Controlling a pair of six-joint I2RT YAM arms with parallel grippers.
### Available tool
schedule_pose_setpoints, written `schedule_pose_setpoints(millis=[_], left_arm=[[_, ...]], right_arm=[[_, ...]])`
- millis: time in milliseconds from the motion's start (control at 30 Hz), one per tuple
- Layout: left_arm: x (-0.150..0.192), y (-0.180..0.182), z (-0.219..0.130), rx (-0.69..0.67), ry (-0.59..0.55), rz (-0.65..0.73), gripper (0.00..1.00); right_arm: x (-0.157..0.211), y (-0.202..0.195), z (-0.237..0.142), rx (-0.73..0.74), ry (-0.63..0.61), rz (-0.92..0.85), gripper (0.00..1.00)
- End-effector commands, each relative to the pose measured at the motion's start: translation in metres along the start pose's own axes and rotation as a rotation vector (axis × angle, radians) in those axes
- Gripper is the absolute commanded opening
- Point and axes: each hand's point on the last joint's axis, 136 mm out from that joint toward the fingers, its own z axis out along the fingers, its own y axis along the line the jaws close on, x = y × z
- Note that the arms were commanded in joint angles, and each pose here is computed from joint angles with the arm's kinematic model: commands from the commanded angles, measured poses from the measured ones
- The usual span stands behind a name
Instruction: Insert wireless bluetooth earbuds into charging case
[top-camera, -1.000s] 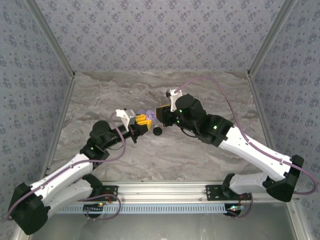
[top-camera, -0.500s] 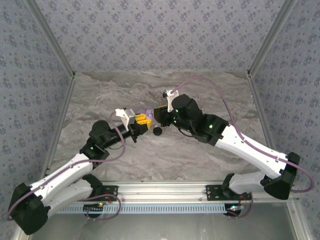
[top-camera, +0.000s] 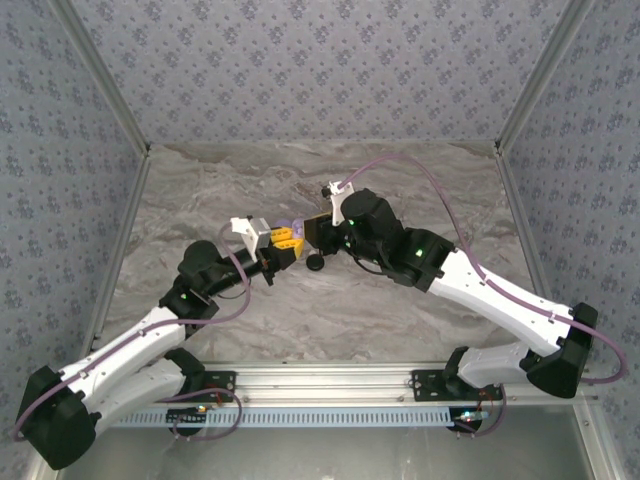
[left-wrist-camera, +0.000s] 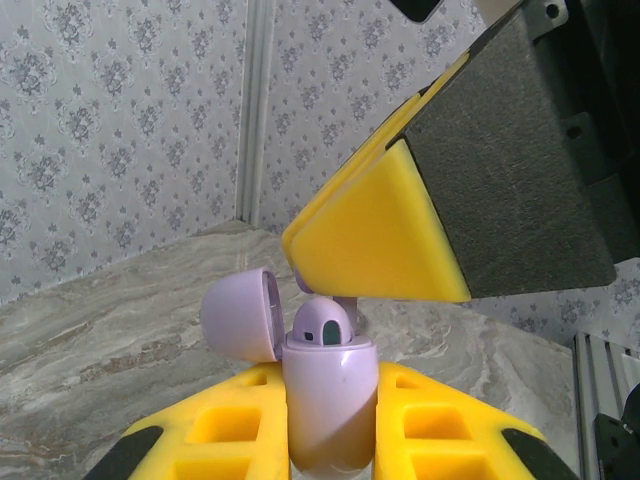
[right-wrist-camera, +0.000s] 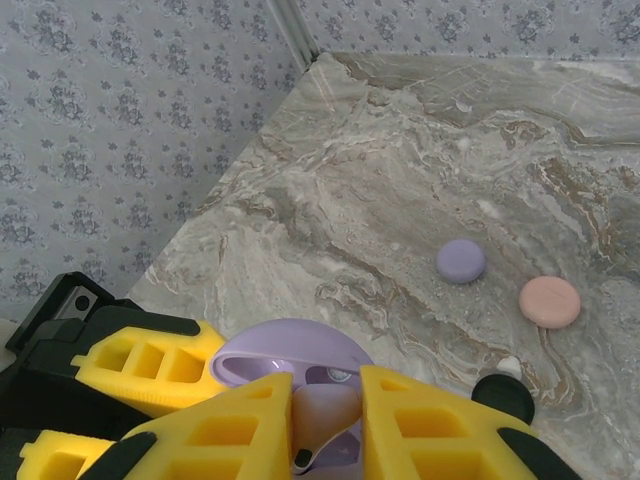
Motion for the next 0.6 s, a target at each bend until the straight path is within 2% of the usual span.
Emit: schedule_pose_setpoints(millis=[0,333,433,567], left_arm=[[-0.032,-0.012,0.001,0.04,-0.08,0.019,0.0],[-0.036,-0.014,0.001,0.052,-0.097,0.017,0.0],[-0.038,-0.015,0.001,0.057,-0.107,0.016,0.0],[-0.043,-0.017,0.0,0.068,-0.123,0.015,0.0]], right_arm=[[0.002,0.008,-0.001,-0.036,0.016,0.017,0.25],[-0.018,0.017,-0.014,-0.164,-0.016,0.066,0.39],[-0.031,0.011,-0.026,-0.16,-0.052,0.058,0.48],[-0.035,0.0,-0.039,-0.215,-0.078,0.078,0.64]])
